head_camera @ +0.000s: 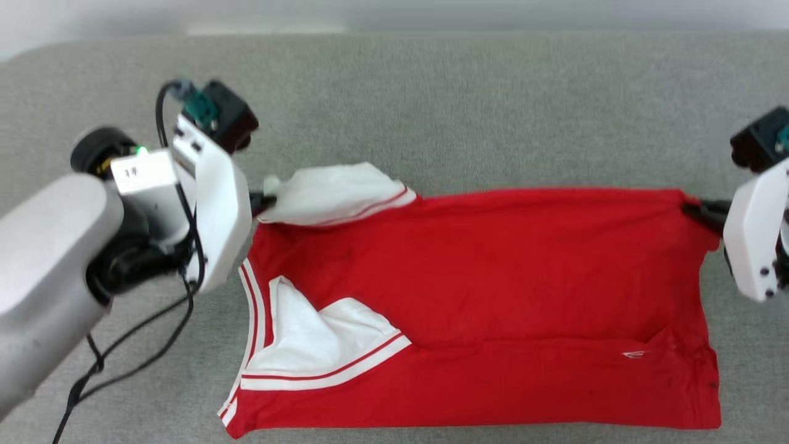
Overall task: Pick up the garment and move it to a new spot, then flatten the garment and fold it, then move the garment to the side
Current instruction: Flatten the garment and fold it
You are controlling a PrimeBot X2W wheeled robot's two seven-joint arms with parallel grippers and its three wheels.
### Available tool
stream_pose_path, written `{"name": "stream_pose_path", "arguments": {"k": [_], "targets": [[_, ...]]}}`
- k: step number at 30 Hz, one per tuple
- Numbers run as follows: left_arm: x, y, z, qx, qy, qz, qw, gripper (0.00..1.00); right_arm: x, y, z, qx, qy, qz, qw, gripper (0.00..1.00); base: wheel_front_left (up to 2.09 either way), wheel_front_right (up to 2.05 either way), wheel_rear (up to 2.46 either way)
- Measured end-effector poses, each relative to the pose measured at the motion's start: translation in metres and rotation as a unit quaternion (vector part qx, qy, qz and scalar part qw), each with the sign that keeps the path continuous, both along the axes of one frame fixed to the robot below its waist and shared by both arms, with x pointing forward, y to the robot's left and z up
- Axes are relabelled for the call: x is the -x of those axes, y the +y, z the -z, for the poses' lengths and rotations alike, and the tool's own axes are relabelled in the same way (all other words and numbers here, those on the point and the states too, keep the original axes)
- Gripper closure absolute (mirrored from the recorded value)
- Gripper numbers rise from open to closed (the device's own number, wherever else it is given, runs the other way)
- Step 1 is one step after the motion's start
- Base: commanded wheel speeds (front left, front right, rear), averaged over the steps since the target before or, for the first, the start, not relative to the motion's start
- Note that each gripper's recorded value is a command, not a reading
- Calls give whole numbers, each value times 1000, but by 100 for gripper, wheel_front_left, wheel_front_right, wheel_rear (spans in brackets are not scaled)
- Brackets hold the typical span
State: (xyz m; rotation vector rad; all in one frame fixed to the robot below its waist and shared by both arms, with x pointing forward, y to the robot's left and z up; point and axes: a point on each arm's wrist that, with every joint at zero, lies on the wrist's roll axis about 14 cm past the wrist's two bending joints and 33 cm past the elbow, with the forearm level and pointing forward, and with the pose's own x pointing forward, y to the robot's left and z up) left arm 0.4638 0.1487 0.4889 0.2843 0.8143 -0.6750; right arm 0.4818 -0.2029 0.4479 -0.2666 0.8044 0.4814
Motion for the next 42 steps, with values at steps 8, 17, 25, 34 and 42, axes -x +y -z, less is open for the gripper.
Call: {"name": "stream_pose_path", "arguments": {"k": [8, 17, 25, 34, 42], "targets": [[66, 14, 17, -1, 40, -11, 999, 100, 45, -1, 0, -7, 2, -13, 1000, 100, 0, 0, 0], [124, 18, 64, 7, 117, -33, 993, 100, 92, -6, 34, -28, 57, -4, 998, 100, 0, 0, 0], [135, 22, 99, 17, 143, -65, 987, 80, 117, -6, 62, -33, 98, 11, 995, 7, 0, 0, 0], [97, 26, 51, 59, -25, -102, 993, 0, 87, -10, -2, -69, -19, 28, 997, 0, 0, 0, 0], [60, 43, -1, 99, -226, -178, 953, 0, 71, -33, -33, -101, -64, 82, 989, 0, 0, 0, 0]]}}
